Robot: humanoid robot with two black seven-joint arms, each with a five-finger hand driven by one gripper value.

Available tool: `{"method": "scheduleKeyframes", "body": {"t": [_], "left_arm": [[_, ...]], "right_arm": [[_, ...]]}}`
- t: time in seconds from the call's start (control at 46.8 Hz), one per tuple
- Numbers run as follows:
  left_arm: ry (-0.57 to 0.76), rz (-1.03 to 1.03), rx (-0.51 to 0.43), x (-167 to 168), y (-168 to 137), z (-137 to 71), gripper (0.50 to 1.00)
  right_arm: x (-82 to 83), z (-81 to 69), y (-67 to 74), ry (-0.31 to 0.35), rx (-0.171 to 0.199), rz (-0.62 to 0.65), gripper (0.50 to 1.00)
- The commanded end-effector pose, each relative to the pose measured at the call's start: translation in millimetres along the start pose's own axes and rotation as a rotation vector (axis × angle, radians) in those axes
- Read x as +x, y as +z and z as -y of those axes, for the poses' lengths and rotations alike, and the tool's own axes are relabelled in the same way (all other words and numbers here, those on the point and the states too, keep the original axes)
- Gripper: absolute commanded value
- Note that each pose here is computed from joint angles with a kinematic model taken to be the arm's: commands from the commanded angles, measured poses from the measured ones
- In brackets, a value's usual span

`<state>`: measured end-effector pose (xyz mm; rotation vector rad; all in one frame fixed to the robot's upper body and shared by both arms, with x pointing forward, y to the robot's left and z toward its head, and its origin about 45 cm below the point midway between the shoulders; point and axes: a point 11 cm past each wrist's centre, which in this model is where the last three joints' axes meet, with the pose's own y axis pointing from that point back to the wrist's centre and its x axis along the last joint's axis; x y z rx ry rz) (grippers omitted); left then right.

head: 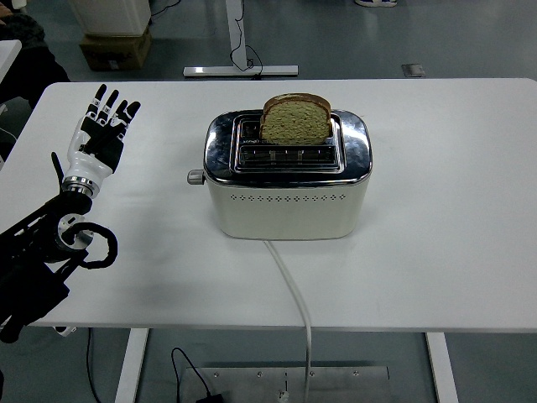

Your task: Press down toaster

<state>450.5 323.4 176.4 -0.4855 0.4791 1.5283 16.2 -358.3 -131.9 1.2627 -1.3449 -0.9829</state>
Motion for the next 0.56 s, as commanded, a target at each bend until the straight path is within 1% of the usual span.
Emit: {"method": "scheduleKeyframes", "body": {"t": [0.0,0.534], "left_arm": [[0.005,0.001,0.001,0.7,-2.1,0.8,1.000],[-0.014,-0.002,-0.004,-1.7,1.1,2.8,1.000]], "right_arm": [[-0.1,0.1,-0.7,0.000,0.001,0.001,0.998],[0.1,0.3,-2.6,0.001,0.006,-0.005,0.998]]}}
